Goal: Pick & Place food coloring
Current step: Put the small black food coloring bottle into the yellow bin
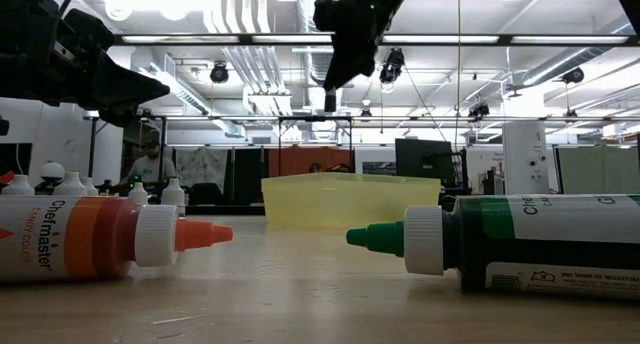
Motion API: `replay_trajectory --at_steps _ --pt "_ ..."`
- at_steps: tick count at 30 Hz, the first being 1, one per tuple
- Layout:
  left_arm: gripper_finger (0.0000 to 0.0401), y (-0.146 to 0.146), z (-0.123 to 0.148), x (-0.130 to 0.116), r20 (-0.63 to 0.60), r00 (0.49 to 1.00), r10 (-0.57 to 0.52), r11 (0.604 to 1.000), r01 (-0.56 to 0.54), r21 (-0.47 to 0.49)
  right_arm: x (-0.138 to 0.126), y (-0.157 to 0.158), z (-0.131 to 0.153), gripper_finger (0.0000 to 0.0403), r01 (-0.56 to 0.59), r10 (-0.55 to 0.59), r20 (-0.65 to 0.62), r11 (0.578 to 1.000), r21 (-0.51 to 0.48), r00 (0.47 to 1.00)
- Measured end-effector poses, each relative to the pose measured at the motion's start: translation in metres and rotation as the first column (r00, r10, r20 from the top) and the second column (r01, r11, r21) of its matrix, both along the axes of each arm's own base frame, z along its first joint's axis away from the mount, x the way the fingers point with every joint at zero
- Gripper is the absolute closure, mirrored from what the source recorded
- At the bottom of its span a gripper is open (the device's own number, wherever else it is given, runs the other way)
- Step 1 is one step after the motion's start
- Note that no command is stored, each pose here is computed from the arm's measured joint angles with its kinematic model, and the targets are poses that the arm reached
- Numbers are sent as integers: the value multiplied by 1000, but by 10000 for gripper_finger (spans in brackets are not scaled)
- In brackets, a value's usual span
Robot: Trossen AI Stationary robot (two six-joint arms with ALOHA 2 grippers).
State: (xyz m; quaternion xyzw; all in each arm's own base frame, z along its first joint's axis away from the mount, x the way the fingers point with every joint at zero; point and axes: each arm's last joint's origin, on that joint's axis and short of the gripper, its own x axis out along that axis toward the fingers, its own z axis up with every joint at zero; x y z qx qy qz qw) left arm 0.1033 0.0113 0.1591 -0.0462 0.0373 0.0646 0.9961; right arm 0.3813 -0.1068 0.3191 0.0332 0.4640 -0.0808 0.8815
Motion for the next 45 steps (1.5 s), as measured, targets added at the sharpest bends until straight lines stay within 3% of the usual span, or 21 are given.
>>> replay_trajectory --at_steps 22,45 --pt "401 0 0 0 0 1000 0 1000 0 0 -7 -24 -87 355 87 -87 -39 996 0 995" --pt "401 0 0 0 1 1000 0 1000 0 0 -14 -26 -129 355 78 -80 -36 996 -44 996"
